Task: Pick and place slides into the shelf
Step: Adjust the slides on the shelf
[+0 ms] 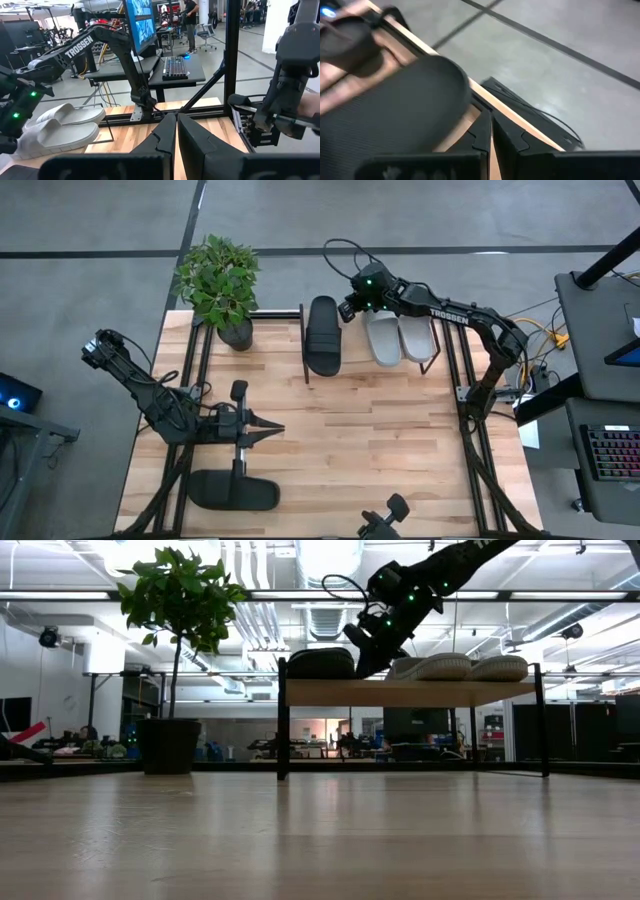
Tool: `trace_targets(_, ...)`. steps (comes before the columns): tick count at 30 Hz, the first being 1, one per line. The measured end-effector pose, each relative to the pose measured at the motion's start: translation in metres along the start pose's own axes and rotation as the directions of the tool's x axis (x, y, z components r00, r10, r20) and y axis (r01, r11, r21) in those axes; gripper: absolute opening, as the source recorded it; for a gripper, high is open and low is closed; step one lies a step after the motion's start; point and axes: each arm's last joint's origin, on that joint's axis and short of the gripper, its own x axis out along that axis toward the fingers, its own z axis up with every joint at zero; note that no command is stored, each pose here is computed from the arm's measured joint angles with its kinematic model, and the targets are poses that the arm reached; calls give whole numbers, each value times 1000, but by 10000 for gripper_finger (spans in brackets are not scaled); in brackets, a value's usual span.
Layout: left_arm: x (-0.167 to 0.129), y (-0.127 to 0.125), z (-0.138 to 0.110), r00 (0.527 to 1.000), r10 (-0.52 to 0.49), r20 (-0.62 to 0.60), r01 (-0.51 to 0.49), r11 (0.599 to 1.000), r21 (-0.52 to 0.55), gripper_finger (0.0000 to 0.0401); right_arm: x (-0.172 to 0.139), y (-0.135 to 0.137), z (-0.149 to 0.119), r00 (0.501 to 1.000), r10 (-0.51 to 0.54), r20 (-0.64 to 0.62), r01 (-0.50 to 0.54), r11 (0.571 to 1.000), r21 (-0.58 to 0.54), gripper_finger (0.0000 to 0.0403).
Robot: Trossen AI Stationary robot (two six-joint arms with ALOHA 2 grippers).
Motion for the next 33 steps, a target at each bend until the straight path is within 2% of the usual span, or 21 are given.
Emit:
trace_targets(7, 0, 0, 1, 1000, 0, 3, 0, 1000, -3, 4, 2, -1, -5, 999, -33, -28, 33, 999, 2, 8)
trace_targets(15, 0, 0, 1, 1000, 0, 6, 0, 1000, -5, 4, 3, 9, -6, 1000, 27, 14, -27, 1000, 8, 8)
trace_targets(33, 0, 0, 0, 1000, 0, 6, 0, 1000, -5, 4, 13, 10, -23, 999, 20, 43, -21, 1000, 10, 8)
